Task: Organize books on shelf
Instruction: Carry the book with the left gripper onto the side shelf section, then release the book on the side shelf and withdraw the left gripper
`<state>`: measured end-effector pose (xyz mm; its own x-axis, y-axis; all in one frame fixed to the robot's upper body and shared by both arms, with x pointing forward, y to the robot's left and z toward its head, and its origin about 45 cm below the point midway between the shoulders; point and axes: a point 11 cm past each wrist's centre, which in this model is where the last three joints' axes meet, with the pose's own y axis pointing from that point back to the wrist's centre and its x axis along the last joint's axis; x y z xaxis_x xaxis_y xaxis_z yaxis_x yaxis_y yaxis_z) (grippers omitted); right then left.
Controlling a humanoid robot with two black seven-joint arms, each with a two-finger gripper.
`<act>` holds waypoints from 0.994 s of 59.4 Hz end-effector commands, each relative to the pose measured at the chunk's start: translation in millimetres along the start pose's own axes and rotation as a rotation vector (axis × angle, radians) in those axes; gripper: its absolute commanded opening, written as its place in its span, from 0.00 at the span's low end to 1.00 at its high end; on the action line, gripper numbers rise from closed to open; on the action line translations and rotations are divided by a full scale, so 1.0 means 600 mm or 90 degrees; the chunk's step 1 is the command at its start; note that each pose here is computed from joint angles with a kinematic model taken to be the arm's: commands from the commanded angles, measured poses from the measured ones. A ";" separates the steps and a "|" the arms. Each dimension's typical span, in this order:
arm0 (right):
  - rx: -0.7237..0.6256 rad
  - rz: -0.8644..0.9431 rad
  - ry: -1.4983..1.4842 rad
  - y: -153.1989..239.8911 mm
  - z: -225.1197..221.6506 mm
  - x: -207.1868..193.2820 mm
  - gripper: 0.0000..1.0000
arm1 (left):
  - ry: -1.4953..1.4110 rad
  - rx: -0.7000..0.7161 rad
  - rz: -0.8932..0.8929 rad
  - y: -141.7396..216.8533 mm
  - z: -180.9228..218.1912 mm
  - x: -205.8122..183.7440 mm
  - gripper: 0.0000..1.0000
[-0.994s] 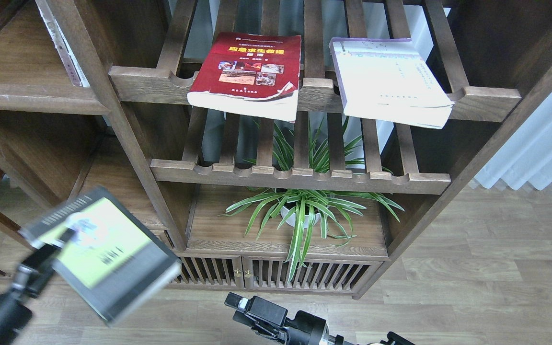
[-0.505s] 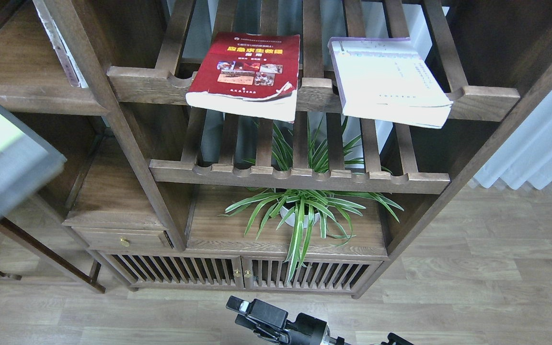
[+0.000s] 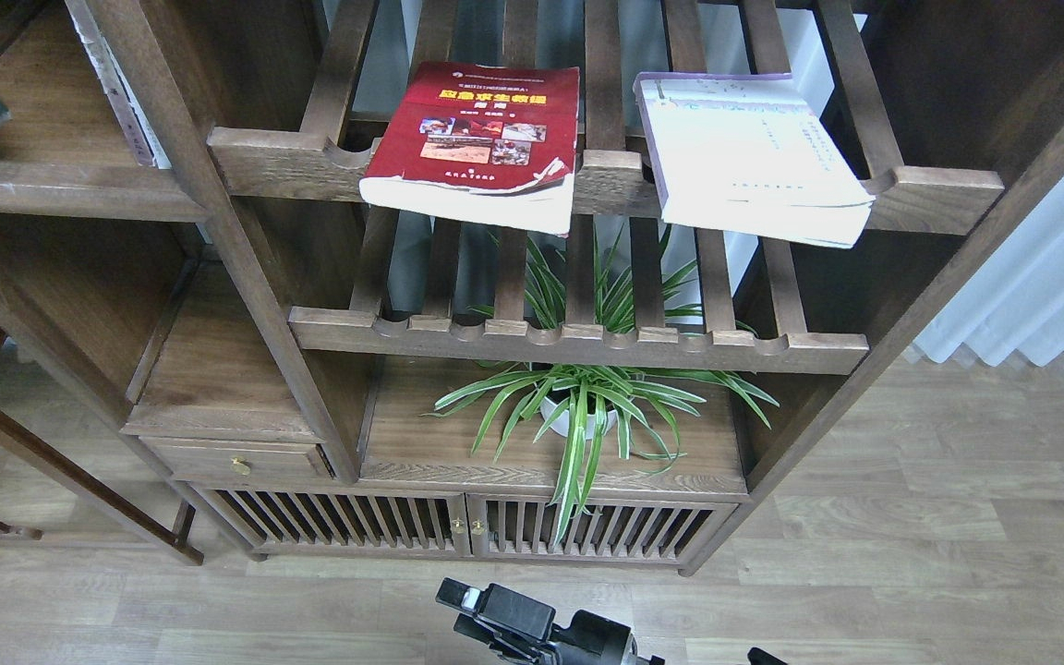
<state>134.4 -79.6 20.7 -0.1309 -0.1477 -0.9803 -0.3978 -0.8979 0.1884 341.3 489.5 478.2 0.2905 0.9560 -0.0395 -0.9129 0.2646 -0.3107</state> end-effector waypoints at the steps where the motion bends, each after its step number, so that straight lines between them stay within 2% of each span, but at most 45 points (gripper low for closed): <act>1: -0.001 0.001 -0.002 0.001 0.003 0.001 0.99 | -0.076 -0.008 0.013 -0.029 0.008 0.003 0.16; 20: 0.000 -0.001 -0.001 0.000 0.003 -0.001 0.99 | -0.115 0.009 0.014 -0.124 0.000 -0.001 0.15; 33: -0.003 0.000 -0.002 0.000 0.005 0.001 0.99 | -0.092 0.037 -0.019 -0.204 -0.028 -0.040 0.16; 52: 0.003 -0.002 0.000 0.000 0.000 -0.001 0.99 | -0.045 0.060 -0.049 -0.257 -0.080 -0.087 0.17; 53: 0.004 -0.003 -0.002 0.000 0.000 -0.002 0.99 | -0.030 0.056 -0.055 -0.261 -0.089 -0.095 0.23; 56: 0.005 -0.004 -0.001 0.000 -0.001 -0.003 0.99 | -0.019 0.052 -0.058 -0.262 -0.095 -0.100 0.29; 59: 0.007 -0.005 -0.001 0.000 -0.002 -0.003 0.99 | -0.001 0.048 -0.061 -0.263 -0.103 -0.105 0.40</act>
<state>134.7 -79.7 21.7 -0.1302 -0.1435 -0.9811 -0.4035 -0.8962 0.1846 481.4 390.4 480.8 0.3490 0.9363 0.0386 -0.9097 0.3484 -0.2260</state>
